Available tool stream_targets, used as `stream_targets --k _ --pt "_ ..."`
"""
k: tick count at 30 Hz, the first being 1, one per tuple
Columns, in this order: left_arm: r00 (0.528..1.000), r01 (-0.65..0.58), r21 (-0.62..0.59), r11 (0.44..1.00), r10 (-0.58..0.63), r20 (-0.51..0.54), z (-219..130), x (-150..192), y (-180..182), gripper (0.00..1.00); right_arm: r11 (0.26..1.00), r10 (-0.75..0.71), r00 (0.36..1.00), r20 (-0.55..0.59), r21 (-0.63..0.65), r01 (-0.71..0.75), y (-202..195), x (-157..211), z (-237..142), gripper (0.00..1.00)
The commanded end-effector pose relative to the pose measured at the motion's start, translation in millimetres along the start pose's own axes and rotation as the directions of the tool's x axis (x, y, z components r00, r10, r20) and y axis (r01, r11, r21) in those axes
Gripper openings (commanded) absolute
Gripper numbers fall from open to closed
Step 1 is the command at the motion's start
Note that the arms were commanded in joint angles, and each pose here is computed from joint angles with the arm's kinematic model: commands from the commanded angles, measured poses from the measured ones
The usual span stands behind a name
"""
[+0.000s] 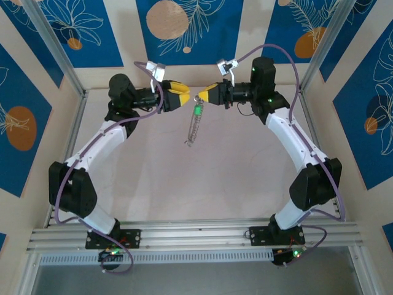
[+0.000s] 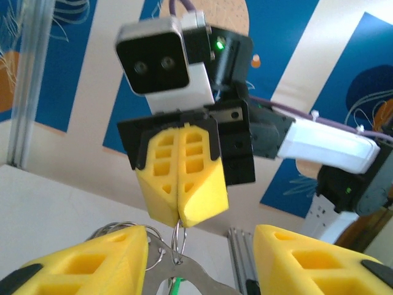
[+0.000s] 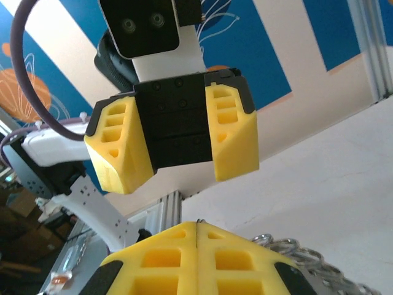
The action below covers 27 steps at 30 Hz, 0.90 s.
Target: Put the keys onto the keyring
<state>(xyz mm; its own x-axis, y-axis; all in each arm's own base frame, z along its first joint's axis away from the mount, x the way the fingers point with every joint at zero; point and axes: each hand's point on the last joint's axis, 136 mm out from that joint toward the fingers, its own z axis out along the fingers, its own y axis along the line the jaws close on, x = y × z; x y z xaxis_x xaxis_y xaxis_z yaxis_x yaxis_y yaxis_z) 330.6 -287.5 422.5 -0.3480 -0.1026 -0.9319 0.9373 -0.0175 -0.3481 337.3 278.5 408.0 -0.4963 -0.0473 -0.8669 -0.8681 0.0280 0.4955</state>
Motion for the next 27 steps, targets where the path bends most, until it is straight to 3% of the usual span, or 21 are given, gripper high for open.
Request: stream_targets --k 1,21,27 --pt "0.997 -0.018 0.058 0.998 0.023 -0.075 -2 8 -4 0.44 0.998 -0.005 0.999 -0.054 -0.064 0.002 9 5 0 0.00" --pt "0.995 0.000 0.082 0.997 0.008 -0.099 1 12 4 0.42 0.993 -0.001 0.996 -0.087 -0.114 -0.009 11 4 13 0.00" --pt "0.995 0.010 0.101 0.995 0.000 -0.102 4 13 4 0.38 0.993 -0.002 0.996 -0.089 -0.118 -0.009 10 4 14 0.00"
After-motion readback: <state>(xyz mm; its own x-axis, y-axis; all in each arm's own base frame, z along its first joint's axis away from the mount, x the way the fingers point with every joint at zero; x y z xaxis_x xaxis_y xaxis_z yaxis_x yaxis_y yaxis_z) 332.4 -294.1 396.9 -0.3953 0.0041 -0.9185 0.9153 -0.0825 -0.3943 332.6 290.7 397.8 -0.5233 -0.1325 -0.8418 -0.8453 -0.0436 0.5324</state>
